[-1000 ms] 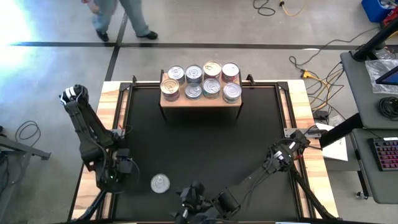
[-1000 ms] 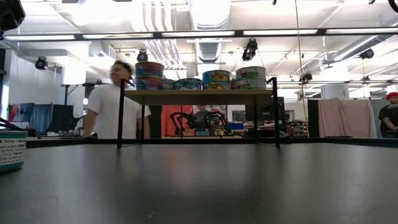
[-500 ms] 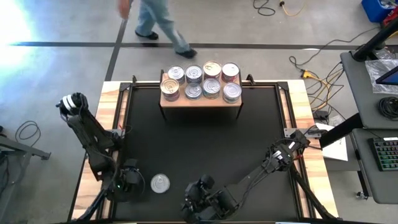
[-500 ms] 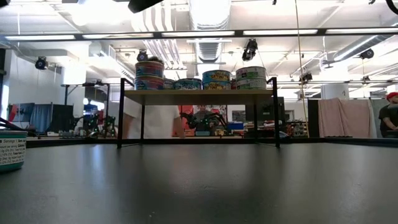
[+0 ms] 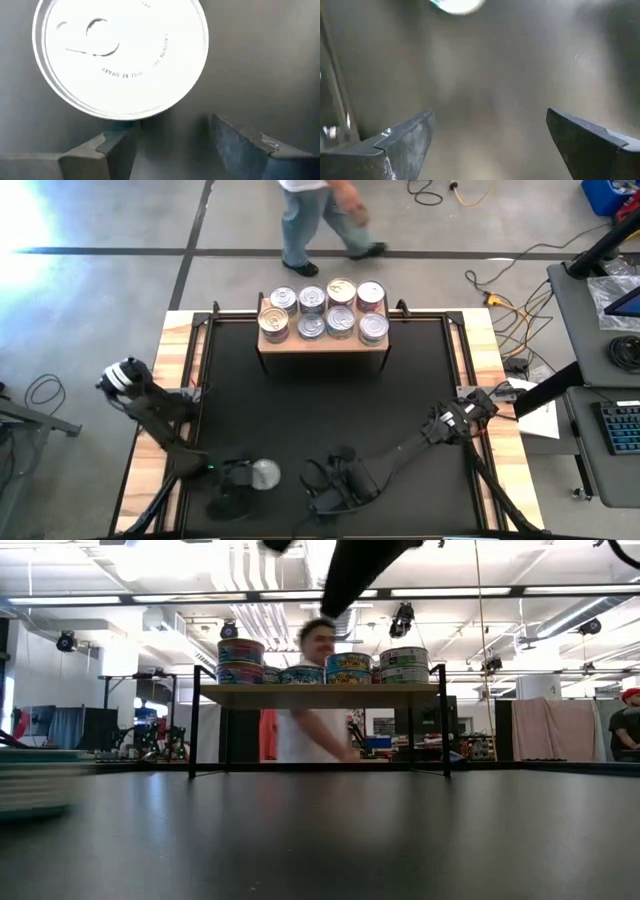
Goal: Stack canned seafood by type on shelf
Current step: Stack the green-blue tuna can on top of the other green-blue tuna can on the shelf
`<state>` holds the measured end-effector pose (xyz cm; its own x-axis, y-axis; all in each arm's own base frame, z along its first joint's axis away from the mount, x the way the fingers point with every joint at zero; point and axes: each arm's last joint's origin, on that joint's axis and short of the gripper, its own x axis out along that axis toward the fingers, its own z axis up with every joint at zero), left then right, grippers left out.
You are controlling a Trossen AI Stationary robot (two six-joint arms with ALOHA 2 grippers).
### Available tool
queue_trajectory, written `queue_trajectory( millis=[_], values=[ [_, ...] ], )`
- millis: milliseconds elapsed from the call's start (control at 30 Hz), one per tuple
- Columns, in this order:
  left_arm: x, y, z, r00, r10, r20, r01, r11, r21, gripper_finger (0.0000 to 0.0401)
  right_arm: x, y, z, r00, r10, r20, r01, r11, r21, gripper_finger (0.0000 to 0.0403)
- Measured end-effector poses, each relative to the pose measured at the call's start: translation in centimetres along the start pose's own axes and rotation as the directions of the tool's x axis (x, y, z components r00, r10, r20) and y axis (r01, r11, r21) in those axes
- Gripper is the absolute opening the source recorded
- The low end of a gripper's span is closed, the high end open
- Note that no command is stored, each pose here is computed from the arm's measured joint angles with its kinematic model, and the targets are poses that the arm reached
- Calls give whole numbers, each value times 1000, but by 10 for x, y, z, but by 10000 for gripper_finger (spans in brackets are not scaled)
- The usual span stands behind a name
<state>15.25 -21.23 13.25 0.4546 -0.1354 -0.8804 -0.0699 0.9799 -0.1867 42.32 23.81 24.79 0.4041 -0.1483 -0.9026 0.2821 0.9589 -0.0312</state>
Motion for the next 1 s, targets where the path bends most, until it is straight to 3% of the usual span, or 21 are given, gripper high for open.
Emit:
queue_trajectory(
  millis=[167, 400, 500, 667, 900, 1000],
  values=[
    [19, 8, 71, 983, 68, 172, -53, 995, -87, 231, -9, 13, -15, 1000, 14, -19, -15, 999, -37, 376],
    [35, 11, 138, 968, 79, 239, -64, 995, -72, 216, -35, 22, -32, 999, -27, 44, 22, 993, 114, 376],
    [35, 4, 141, 976, 27, 215, -32, 999, 19, 208, -43, 27, -51, 992, -113, 53, 98, 969, 228, 376],
    [24, 13, 139, 977, 7, 211, -25, 996, 83, 196, -31, 40, -79, 981, -193, 34, 160, 887, 433, 376],
    [17, 42, 135, 971, 4, 238, -22, 997, 75, 182, 12, 44, -89, 979, -204, 32, 142, 780, 610, 376],
    [23, 57, 135, 970, 29, 243, -44, 997, 56, 177, 27, 39, -98, 970, -243, 8, 181, 743, 644, 376]
  ],
)
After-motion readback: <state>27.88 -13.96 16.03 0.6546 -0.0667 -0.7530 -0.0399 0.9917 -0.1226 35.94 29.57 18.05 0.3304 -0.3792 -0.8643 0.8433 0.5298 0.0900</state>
